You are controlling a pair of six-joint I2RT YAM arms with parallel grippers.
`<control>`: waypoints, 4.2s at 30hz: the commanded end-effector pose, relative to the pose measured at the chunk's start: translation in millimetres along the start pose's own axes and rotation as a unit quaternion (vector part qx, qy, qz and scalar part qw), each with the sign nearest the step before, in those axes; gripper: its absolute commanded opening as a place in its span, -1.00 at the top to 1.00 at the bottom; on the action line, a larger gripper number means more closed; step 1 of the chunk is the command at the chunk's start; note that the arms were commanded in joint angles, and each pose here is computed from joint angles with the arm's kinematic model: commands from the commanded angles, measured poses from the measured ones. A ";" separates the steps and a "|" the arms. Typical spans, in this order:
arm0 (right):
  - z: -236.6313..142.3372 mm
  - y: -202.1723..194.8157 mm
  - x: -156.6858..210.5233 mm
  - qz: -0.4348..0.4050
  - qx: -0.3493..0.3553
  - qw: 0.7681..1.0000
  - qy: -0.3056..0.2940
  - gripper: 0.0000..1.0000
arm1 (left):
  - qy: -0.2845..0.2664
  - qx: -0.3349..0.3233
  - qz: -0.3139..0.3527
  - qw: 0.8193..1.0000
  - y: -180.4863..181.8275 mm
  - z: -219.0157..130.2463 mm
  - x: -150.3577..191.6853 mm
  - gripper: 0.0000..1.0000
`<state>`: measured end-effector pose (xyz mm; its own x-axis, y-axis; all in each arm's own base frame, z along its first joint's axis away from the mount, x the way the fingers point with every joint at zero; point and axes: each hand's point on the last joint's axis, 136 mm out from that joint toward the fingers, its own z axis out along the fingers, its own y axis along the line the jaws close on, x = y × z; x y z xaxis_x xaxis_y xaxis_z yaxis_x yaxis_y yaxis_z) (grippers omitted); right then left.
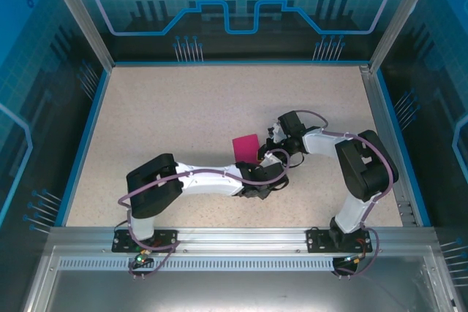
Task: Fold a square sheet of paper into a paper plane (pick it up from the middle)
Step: Third fold the triangle at the center of the table.
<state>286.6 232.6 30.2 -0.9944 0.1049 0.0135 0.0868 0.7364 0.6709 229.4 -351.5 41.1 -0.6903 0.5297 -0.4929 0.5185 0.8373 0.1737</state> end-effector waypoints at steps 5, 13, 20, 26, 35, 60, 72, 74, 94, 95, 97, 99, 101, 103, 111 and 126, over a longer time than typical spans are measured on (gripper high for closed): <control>-1.8 -4.4 -1.7 0.012 -0.001 1.000 0.004 0.71 | -0.019 -0.037 0.008 0.999 8.8 -1.8 -14.9 -0.06; -2.5 -9.2 -0.9 0.010 0.010 1.000 0.003 0.70 | -0.041 -0.044 -0.004 0.998 18.2 -12.8 -19.7 0.44; -4.3 -16.1 5.9 0.012 0.017 1.000 0.007 0.69 | -0.049 -0.026 -0.007 0.998 18.7 -19.9 -21.5 0.84; -22.1 -13.9 3.0 -0.011 0.018 1.000 -0.016 0.49 | -0.049 0.035 -0.026 0.998 17.0 -25.4 -23.3 1.00; -39.5 6.4 -18.9 -0.034 -0.027 0.998 -0.040 0.51 | -0.036 0.160 -0.077 0.984 18.4 -30.2 -19.8 1.00; 31.9 4.9 -39.7 -0.100 0.055 0.993 0.040 0.61 | 0.023 0.228 -0.102 0.968 36.9 -20.0 2.0 1.00; 39.7 -19.5 -27.3 -0.104 0.106 0.987 0.058 0.61 | 0.034 0.223 -0.151 0.962 60.3 -8.7 6.1 1.00; 39.1 -19.5 -27.2 -0.104 0.106 0.987 0.057 0.60 | 0.036 0.219 -0.155 0.963 62.8 -5.6 7.0 1.00; 38.9 -16.3 -25.0 -0.099 0.103 0.988 0.056 0.58 | 0.050 0.177 -0.162 0.969 77.4 20.2 16.0 1.00; 38.8 -16.3 -25.2 -0.099 0.103 0.988 0.056 0.58 | 0.050 0.177 -0.162 0.969 77.4 20.6 15.5 1.00; 38.7 -16.4 -24.6 -0.098 0.104 0.988 0.056 0.57 | 0.048 0.175 -0.162 0.970 78.1 20.9 14.7 1.00; 38.5 -16.8 -24.7 -0.098 0.105 0.988 0.055 0.57 | 0.045 0.171 -0.161 0.971 79.9 21.0 12.7 1.00; 39.1 -17.3 -24.0 -0.097 0.105 0.988 0.056 0.57 | 0.044 0.169 -0.159 0.972 81.0 21.5 11.8 1.00; 39.2 -18.0 -23.6 -0.097 0.106 0.988 0.057 0.57 | 0.047 0.161 -0.161 0.973 84.2 23.4 12.2 1.00; 38.3 -18.4 -22.9 -0.096 0.107 0.988 0.057 0.56 | 0.049 0.144 -0.167 0.974 89.5 28.9 13.7 0.99; 39.4 -19.5 -21.7 -0.094 0.108 0.988 0.058 0.56 | 0.039 0.157 -0.167 0.973 85.2 28.4 6.8 0.96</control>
<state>332.3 254.1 12.7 -0.9897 -0.1104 -0.0911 -0.1428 0.8086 0.5707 273.2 -275.6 17.5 -0.8867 0.2718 -0.3740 0.3774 0.8928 -0.2459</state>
